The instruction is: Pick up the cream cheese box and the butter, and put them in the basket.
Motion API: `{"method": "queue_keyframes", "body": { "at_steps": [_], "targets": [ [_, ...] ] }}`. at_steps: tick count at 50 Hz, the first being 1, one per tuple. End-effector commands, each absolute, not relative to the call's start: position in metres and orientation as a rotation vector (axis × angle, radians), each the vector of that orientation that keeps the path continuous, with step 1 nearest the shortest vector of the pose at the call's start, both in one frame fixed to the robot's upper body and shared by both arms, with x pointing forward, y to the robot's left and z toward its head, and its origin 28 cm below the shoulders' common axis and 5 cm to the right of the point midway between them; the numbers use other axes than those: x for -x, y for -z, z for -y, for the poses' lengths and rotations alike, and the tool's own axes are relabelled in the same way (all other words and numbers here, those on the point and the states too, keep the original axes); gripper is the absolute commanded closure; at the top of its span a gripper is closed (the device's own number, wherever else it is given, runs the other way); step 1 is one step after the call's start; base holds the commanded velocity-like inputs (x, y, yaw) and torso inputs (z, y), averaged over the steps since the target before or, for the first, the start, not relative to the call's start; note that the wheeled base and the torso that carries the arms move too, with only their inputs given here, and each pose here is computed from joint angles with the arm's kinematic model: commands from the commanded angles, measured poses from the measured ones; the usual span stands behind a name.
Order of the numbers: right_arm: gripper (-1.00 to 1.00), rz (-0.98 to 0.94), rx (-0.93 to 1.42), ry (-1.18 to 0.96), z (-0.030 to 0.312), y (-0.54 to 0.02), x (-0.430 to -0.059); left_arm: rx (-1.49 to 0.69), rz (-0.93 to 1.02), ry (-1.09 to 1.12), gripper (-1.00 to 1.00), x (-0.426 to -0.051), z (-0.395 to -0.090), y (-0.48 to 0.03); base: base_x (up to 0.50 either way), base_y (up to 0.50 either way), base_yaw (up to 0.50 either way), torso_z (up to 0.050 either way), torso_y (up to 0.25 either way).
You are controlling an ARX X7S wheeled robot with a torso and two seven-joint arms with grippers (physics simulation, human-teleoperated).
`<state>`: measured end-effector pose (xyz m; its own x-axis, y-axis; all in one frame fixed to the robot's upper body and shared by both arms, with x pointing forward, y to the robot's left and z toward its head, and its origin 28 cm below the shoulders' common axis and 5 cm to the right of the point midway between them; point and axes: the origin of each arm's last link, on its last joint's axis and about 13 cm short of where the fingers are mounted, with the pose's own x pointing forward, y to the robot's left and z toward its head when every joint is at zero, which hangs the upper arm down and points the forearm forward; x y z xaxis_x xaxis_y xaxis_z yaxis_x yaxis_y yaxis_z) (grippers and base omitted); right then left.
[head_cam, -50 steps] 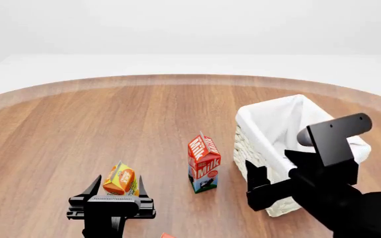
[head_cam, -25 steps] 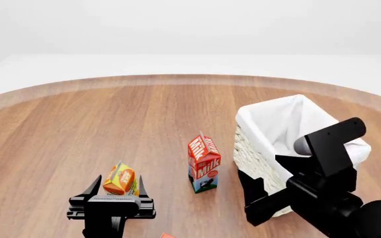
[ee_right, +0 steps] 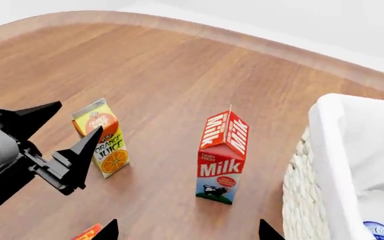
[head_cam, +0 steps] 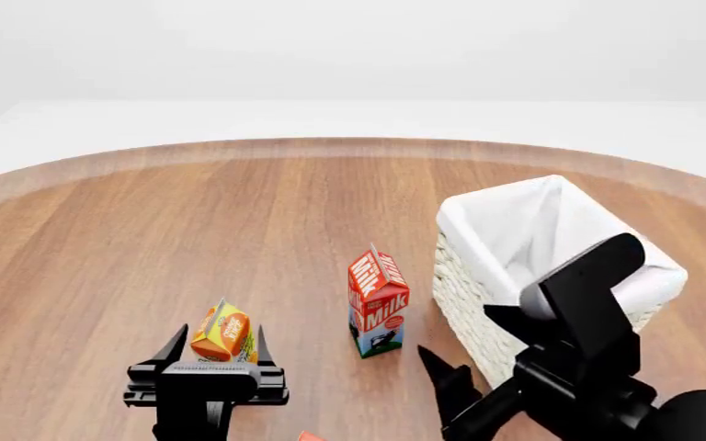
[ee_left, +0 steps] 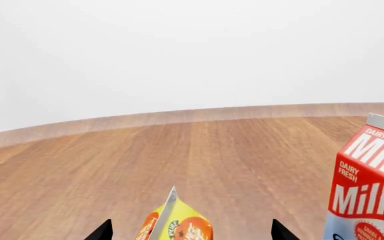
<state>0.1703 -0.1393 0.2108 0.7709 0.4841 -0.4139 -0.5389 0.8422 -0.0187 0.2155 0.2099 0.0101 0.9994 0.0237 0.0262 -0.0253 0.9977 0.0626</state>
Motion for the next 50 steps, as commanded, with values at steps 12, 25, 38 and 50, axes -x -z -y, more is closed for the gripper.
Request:
{"method": "queue_keyframes", "body": {
  "at_steps": [12,25,38,50],
  "targets": [
    [-1.00,-0.459,0.190,-0.678,0.136,-0.206,-0.161,-0.063,0.026,-0.025,-1.00,-0.215,-0.210,-0.010,0.00,0.00,0.00,0.000,0.000],
    [-1.00,-0.507,0.192,-0.721,0.134,-0.202,-0.158,-0.063,0.026,-0.025,-1.00,-0.215,-0.210,-0.010,0.00,0.00,0.00,0.000,0.000],
    [-1.00,-0.531,0.198,-0.776,0.131,-0.197,-0.153,-0.064,0.025,-0.025,-1.00,-0.215,-0.210,-0.010,0.00,0.00,0.00,0.000,0.000],
    [-1.00,-0.531,0.241,-0.778,0.129,-0.196,-0.155,-0.064,0.026,-0.026,-1.00,-0.216,-0.210,-0.010,0.00,0.00,0.00,0.000,0.000]
  ]
}}
